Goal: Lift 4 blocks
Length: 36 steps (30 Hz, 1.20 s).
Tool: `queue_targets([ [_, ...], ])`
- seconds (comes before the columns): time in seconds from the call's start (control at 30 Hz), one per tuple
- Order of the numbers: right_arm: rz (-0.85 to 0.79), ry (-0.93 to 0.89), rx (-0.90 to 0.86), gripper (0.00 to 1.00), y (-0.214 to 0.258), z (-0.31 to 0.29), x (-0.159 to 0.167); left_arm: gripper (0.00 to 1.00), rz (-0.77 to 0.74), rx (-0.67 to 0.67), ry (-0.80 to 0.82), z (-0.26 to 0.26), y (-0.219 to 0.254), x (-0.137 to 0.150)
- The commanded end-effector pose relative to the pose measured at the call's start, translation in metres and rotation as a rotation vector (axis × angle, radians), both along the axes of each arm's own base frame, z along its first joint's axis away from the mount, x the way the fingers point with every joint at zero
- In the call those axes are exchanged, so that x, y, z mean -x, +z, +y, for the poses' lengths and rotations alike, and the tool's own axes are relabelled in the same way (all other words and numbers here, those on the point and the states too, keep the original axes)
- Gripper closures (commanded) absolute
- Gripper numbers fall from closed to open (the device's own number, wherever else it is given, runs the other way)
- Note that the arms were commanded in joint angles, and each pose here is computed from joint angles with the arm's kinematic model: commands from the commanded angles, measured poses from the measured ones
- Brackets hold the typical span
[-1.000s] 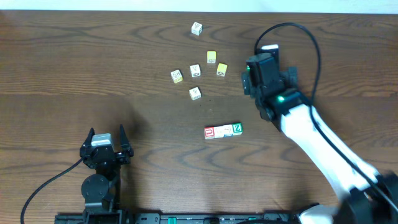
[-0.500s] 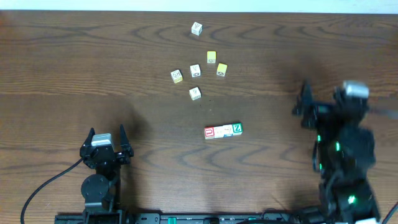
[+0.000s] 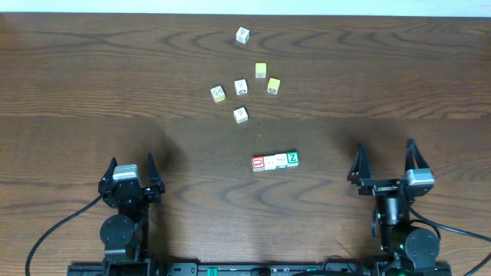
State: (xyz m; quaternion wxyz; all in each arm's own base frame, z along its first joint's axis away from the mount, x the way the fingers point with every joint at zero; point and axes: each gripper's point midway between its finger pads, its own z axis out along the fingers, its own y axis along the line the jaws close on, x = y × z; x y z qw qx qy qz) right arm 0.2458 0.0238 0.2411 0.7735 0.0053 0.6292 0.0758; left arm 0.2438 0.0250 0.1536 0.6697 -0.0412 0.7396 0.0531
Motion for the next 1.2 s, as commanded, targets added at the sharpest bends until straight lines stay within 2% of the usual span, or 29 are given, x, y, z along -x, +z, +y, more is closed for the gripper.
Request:
queue_targets([
  [0.0, 0.018, 0.016, 0.02, 0.01, -0.01, 0.003, 0.001, 0.24, 0.056, -0.01, 0.02, 0.004, -0.016, 0.002],
  [0.43, 0.143, -0.012, 0.028, 0.01, -0.05, -0.003, 0.0, 0.24, 0.056, -0.01, 0.02, 0.004, -0.016, 0.002],
  [0.6, 0.282, -0.013, 0.043, 0.01, -0.085, -0.003, 0.001, 0.24, 0.056, -0.01, 0.02, 0.004, -0.016, 0.002],
  [1.17, 0.286, -0.031, 0.04, 0.01, -0.085, -0.008, 0.0, 0.24, 0.056, -0.01, 0.02, 0.004, -0.016, 0.002],
])
